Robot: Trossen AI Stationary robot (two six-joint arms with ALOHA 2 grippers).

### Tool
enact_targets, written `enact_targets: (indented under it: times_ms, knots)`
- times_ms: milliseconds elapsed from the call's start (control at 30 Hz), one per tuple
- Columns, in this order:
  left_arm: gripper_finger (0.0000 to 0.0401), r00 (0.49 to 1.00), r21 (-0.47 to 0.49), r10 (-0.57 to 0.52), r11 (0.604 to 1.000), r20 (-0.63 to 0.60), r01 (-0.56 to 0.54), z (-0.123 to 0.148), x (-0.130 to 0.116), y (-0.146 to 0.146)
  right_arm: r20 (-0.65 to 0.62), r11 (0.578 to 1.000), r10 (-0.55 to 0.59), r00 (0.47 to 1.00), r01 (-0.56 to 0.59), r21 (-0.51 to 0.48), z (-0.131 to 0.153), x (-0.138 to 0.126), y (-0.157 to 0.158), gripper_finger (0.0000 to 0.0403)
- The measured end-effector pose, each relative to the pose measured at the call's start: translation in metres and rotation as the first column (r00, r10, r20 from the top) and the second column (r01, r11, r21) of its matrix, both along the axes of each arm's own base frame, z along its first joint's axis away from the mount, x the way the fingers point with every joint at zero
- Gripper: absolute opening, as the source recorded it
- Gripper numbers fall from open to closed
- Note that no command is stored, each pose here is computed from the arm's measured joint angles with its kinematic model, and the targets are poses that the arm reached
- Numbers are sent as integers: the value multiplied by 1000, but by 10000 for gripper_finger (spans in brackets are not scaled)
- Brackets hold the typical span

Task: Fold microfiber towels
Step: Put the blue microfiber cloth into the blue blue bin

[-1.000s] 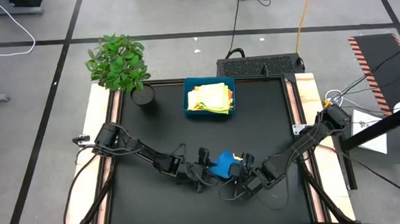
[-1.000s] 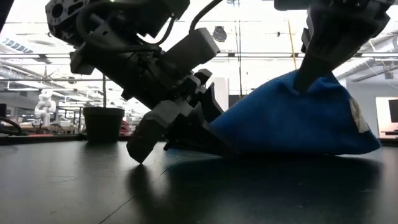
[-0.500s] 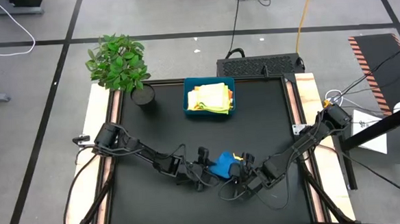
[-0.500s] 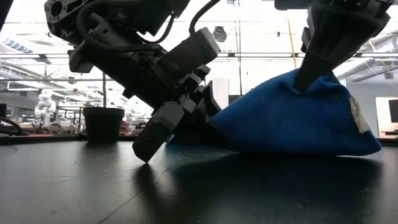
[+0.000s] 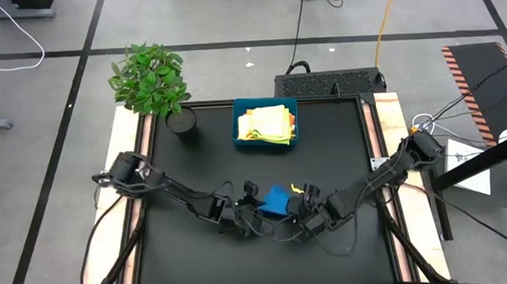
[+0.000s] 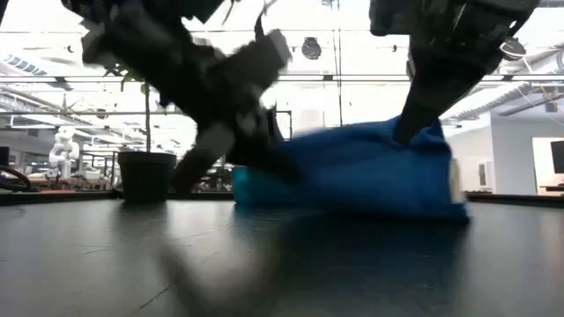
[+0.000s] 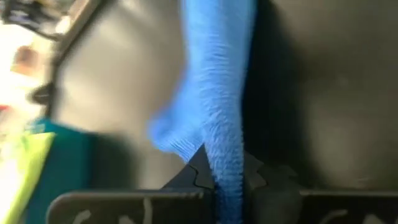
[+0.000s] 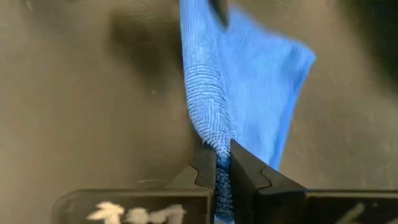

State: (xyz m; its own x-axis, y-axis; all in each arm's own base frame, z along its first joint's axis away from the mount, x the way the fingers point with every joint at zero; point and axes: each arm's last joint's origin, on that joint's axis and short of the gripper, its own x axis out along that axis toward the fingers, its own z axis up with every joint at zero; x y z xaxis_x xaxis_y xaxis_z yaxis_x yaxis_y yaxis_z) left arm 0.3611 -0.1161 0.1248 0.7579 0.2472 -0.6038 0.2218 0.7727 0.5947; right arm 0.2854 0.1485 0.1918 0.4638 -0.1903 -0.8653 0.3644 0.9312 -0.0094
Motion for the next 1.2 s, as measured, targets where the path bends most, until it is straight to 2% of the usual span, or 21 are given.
enact_targets:
  times_ms: [200, 367, 500, 667, 767, 900, 1033, 1200]
  knots:
    - [7, 995, 55, 80, 995, 52, -82, 53, -16, 10, 10, 998, 5, 1000, -5, -65, 10, 9, -28, 8]
    - [22, 967, 152, 189, 965, 172, -215, 99, -29, 30, 125, 981, -9, 992, 33, -190, 45, 6, -58, 8]
    - [12, 946, 227, 246, 929, 212, -293, 124, -33, 61, 220, 956, -28, 975, 90, -279, 76, 0, -88, 8]
    - [14, 925, 231, 315, 904, 213, -360, 133, -30, 116, 259, 922, -31, 965, 128, -365, 97, -2, -127, 8]
    - [27, 906, 233, 371, 880, 205, -413, 134, -31, 151, 251, 893, -54, 966, 159, -420, 100, 2, -156, 8]
    - [21, 876, 184, 424, 865, 228, -467, 136, -35, 192, 210, 864, -93, 973, 184, -469, 98, 4, -196, 8]
    - [7, 852, 123, 441, 864, 282, -488, 141, -39, 222, 231, 861, -132, 964, 227, -456, 100, 2, -234, 8]
    - [20, 827, 52, 453, 867, 333, -496, 142, -45, 255, 281, 879, -150, 948, 258, -402, 96, -1, -277, 9]
